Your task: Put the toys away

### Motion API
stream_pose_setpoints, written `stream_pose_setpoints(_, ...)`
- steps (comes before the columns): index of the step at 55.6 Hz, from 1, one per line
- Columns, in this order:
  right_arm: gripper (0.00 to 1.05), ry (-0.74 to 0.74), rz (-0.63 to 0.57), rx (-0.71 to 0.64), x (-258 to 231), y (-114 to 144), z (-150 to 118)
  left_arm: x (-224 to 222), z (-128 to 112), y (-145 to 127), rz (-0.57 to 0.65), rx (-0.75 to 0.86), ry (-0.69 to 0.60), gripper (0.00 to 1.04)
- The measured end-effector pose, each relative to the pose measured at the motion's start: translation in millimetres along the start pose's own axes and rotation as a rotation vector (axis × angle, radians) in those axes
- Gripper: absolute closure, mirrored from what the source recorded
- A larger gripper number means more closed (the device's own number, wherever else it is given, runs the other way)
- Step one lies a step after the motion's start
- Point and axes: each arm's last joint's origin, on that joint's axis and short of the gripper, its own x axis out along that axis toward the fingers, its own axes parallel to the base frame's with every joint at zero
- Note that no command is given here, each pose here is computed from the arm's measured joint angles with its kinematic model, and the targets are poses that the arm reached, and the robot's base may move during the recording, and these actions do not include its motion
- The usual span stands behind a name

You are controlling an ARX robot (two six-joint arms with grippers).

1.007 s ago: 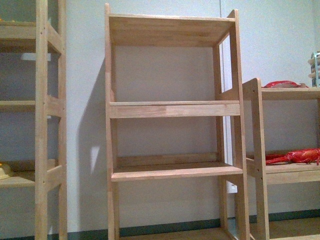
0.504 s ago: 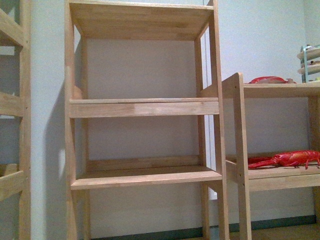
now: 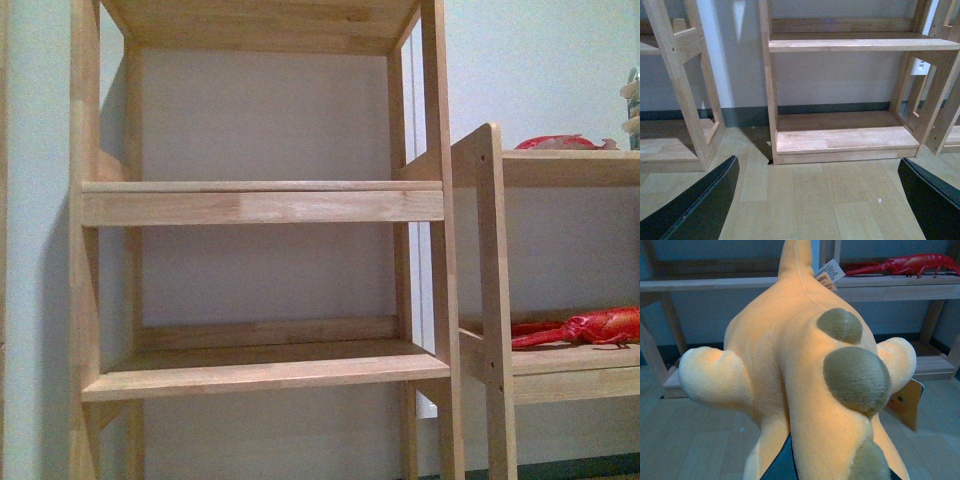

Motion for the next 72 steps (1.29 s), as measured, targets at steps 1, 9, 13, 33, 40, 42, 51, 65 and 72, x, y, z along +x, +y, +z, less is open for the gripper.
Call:
stream_pose_setpoints(1,0.98,0.0,0.0,0.0,0.0,0.0,0.0,0.0,0.0,0.0,0.0,0.0,0.0,0.06)
stream_pose_setpoints(9,0.98,0.0,0.0,0.0,0.0,0.0,0.0,0.0,0.0,0.0,0.0,0.0,0.0,0.06)
stream_pose_setpoints(13,0.98,0.0,0.0,0.0,0.0,0.0,0.0,0.0,0.0,0.0,0.0,0.0,0.0,0.06)
stream_pose_setpoints(33,0.98,0.0,0.001,0.0,0.0,0.0,0.0,0.0,0.0,0.0,0.0,0.0,0.0,0.06)
stream_pose_setpoints(40,0.98,0.0,0.001,0.0,0.0,0.1,0.0,0.0,-0.1,0.0,0.0,0.0,0.001,0.06)
stream_pose_setpoints(42,0.98,0.0,0.001,0.0,0.0,0.0,0.0,0.0,-0.1,0.0,0.0,0.0,0.001,0.06)
stream_pose_setpoints(51,0.98,0.0,-0.006,0.0,0.0,-0.2,0.0,0.0,0.1,0.0,0.0,0.0,0.0,0.06)
stream_pose_setpoints(65,0.98,0.001,-0.003,0.0,0.0,-0.1,-0.1,0.0,-0.1,0.0,0.0,0.0,0.001,0.06)
stream_pose_setpoints(72,0.98,0.001,0.0,0.0,0.0,0.0,-0.1,0.1,-0.2,0.0,0.001,0.0,0.002,0.06)
